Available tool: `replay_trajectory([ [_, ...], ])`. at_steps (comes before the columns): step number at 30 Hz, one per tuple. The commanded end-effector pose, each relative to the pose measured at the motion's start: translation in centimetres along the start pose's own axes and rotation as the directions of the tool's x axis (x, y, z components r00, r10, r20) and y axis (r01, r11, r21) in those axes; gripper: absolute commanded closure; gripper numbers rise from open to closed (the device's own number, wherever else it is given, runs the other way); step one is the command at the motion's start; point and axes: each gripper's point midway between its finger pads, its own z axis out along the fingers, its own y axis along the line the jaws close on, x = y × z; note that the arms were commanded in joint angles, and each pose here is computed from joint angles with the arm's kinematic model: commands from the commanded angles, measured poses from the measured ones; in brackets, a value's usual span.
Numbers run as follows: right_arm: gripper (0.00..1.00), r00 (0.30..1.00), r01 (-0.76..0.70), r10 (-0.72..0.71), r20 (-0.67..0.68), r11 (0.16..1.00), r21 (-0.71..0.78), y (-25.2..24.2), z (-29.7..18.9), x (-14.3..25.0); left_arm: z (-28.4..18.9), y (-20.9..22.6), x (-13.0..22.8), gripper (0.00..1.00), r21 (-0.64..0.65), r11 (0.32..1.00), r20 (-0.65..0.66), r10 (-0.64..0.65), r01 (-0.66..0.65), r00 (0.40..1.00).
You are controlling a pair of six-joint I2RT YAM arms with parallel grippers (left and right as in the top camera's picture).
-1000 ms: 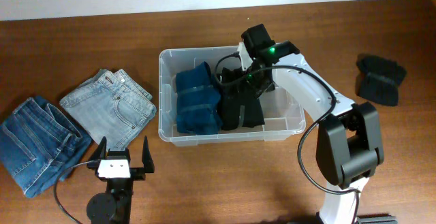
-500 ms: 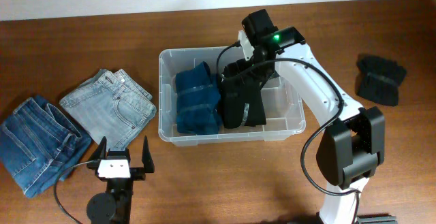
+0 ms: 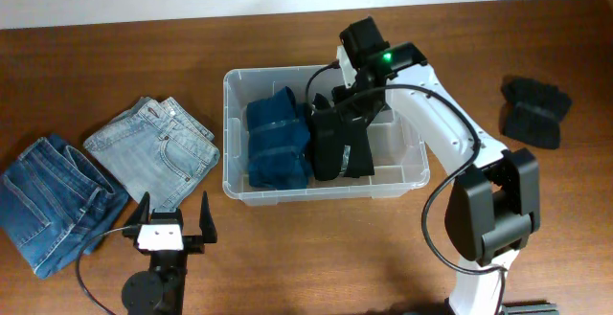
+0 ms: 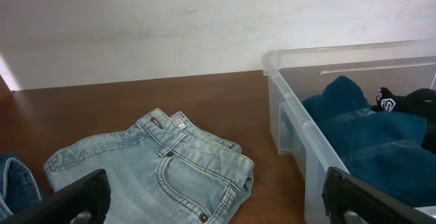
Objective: Pack container
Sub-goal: 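Lower the black garment beside the teal one and release it, then move the right gripper back to the remaining black garment and grasp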
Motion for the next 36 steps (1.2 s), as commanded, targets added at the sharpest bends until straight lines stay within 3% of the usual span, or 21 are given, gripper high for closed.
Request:
replay_trajectory([
  [1, 0.92, 0.999, -0.014, 0.014, -0.033, 1.000, 0.015, -0.4, 1.8, 1.5, 0.0, 0.1, 0.2, 0.01, -0.003, 1.000, 0.000, 0.009, -0.009, 1.000],
  [4, 0.92, 0.998, -0.053, 0.054, -0.041, 0.999, 0.013, -0.5, 3.4, 2.5, 0.0, 0.1, 0.2, 0.01, -0.003, 1.000, 0.000, 0.009, -0.009, 1.000],
  [8, 0.91, 0.996, -0.066, 0.058, -0.065, 0.990, -0.125, 1.5, 5.4, 4.1, 0.0, 0.1, 0.2, 0.01, -0.003, 1.000, 0.000, 0.009, -0.009, 1.000],
  [15, 0.92, 0.994, -0.075, 0.051, -0.091, 0.957, -0.279, 4.2, 5.2, 4.6, 0.0, 0.1, 0.2, 0.01, -0.003, 1.000, 0.000, 0.009, -0.009, 1.000],
  [21, 0.87, 0.998, -0.043, 0.025, -0.065, 0.958, -0.285, 4.0, 4.3, 3.9, 0.0, 0.1, 0.2, 0.01, -0.003, 1.000, 0.000, 0.009, -0.009, 1.000],
  [24, 0.81, 1.000, -0.005, 0.011, 0.019, 0.957, -0.288, 3.9, 1.0, 1.4, 0.0, 0.1, 0.2, 0.01, -0.003, 1.000, 0.000, 0.009, -0.009, 1.000],
  [29, 0.79, 0.979, -0.002, 0.038, 0.199, 0.983, -0.181, 1.4, -7.6, -3.0, 0.0, 0.1, 0.2, 0.01, -0.003, 1.000, 0.000, 0.009, -0.009, 1.000],
  [32, 0.79, 0.950, -0.084, 0.092, 0.300, 0.996, -0.038, -3.3, -14.0, -4.3, 0.0, 0.1, 0.2, 0.01, -0.003, 1.000, 0.000, 0.009, -0.009, 1.000],
  [36, 0.77, 0.909, -0.252, 0.192, 0.371, 0.960, 0.121, -10.9, -18.9, -3.4, 0.0, 0.1, 0.2, 0.01, -0.003, 1.000, 0.000, 0.009, -0.009, 1.000],
])
